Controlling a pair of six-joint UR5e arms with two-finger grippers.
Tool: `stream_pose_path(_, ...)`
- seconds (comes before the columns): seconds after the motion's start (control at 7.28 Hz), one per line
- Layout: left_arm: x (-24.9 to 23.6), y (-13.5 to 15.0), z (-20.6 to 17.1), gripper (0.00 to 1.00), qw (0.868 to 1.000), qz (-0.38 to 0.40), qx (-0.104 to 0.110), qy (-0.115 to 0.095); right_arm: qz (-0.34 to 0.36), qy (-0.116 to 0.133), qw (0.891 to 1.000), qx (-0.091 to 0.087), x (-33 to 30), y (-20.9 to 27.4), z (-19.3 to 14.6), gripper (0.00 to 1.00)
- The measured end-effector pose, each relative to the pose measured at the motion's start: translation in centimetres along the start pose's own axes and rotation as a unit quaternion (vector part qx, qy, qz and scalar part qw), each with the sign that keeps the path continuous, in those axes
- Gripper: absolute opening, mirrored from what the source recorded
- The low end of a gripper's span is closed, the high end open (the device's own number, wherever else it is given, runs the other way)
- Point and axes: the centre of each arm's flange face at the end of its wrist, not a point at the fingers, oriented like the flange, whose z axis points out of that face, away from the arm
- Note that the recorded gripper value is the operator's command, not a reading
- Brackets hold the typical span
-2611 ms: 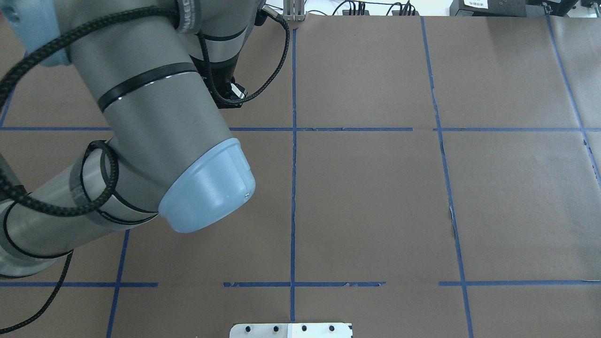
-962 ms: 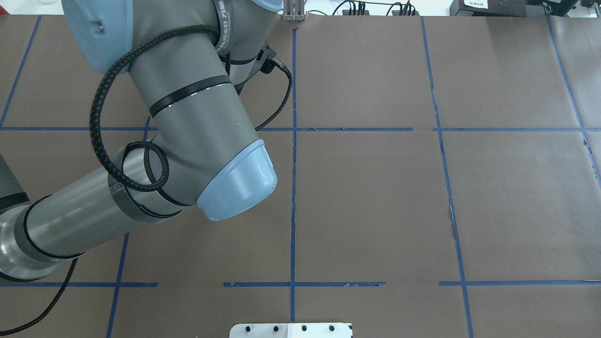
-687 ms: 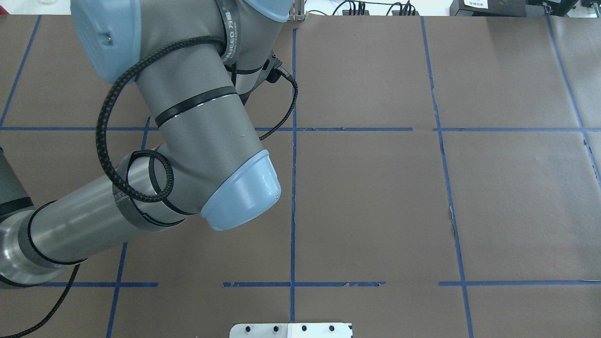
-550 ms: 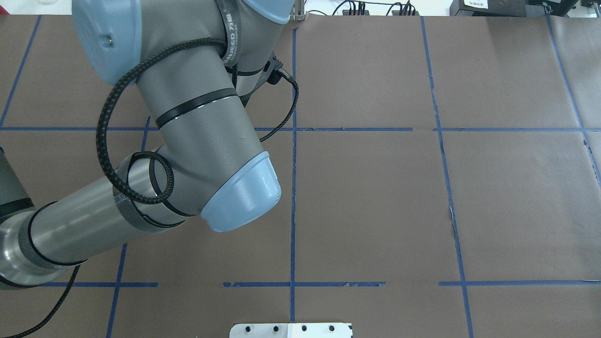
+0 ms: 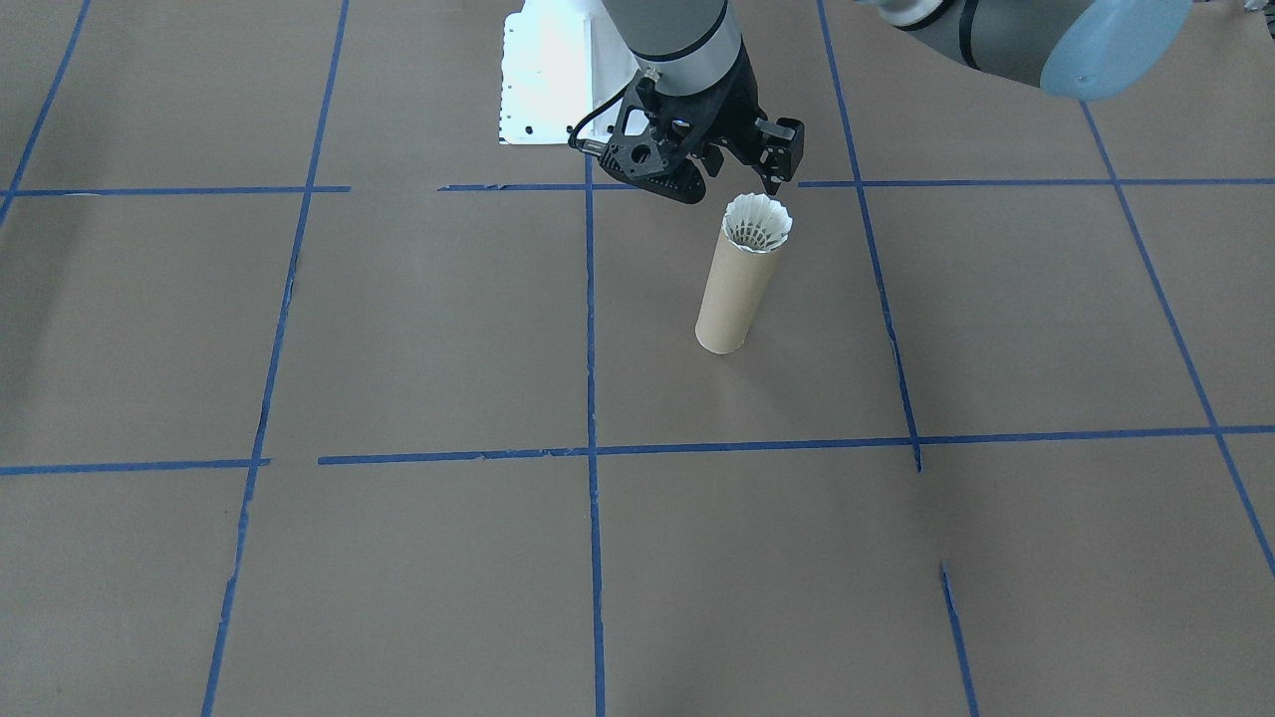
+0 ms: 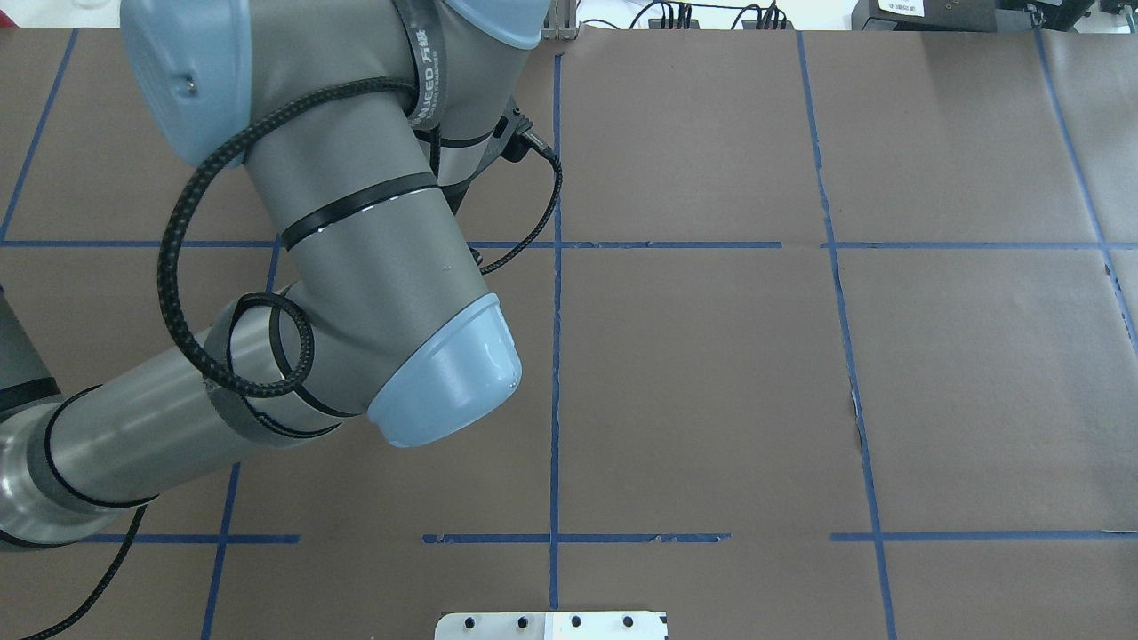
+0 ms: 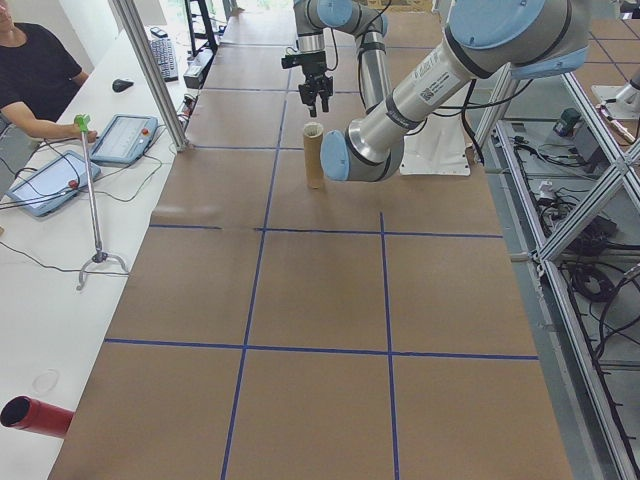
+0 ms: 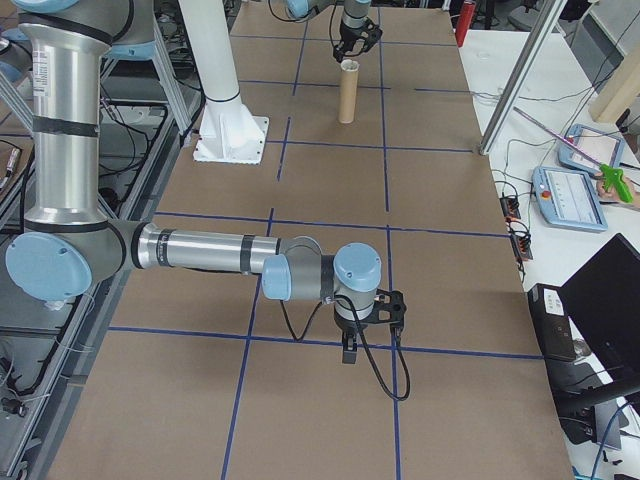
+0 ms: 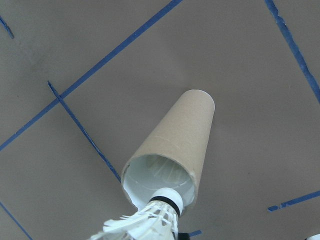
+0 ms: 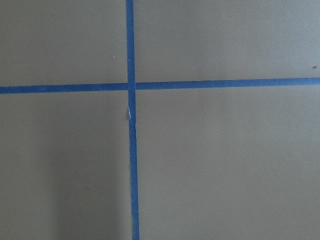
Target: Collect badminton balls into bucket
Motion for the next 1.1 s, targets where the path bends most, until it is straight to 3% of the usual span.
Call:
stream_pose_path(0.41,-3.0,2.4,-0.2,1.0,0.999,-0.003,0.031,0.006,0.0,0.0,1.0,0.0,0.0,0.0,0.0,1.0)
stream_pose_path(0.69,-9.0,1.7,1.4,1.0,0.997,0.009,0.074,0.004,0.0,0.0,1.0,0.0,0.0,0.0,0.0,1.0)
stream_pose_path(0.96,-17.3,0.1,5.3,1.0,0.991,0.032,0.132,-0.005,0.0,0.0,1.0,0.0,0.0,0.0,0.0,1.0)
stream_pose_path(1.1,-21.3,-0.7,7.4,1.0,0.988,0.029,0.15,-0.004,0.0,0.0,1.0,0.0,0.0,0.0,0.0,1.0)
